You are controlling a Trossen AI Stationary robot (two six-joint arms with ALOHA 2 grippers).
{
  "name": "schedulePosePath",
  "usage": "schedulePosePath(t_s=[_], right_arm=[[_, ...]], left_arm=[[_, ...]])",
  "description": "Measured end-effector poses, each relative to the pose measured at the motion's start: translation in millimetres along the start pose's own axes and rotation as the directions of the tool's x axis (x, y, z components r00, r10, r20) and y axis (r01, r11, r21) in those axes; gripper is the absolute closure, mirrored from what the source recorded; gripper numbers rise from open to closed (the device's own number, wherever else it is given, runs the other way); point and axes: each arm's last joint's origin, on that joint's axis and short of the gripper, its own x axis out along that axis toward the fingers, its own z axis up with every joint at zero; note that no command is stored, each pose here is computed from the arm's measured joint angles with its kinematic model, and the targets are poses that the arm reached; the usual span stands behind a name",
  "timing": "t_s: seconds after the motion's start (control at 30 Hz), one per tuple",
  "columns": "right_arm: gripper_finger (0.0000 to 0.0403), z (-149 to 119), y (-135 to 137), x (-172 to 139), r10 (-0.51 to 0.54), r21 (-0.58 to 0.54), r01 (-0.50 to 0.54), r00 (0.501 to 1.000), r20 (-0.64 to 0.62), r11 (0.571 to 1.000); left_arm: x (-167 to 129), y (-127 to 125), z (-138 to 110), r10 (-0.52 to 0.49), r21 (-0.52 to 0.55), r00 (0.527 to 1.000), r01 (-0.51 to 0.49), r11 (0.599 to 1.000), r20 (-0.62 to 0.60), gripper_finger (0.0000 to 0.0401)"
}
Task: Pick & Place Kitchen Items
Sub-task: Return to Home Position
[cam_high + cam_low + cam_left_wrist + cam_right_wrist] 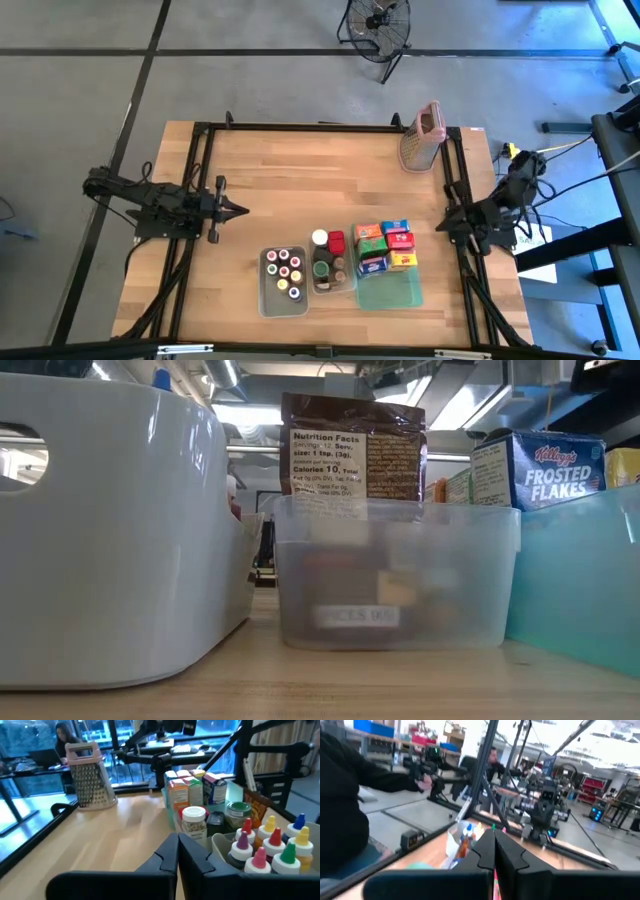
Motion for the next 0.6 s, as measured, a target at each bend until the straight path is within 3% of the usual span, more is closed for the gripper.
schedulePosePath(t_s=[0.2, 0.6], right_arm=[[0.0401, -19, 9, 11, -0.012, 0.042, 0.012, 1.000, 0.011, 0.999], [0.0401, -55, 15, 27, -0.077, 0.142, 0.078, 0.997, -0.010, 0.987]], left_arm=[[1, -2, -19, -0.017, -0.012, 0.999, 0.017, 1.000, 0.034, 0.0398], [1, -3, -20, -0.072, -0.037, 0.997, 0.074, 0.997, 0.041, 0.0400]])
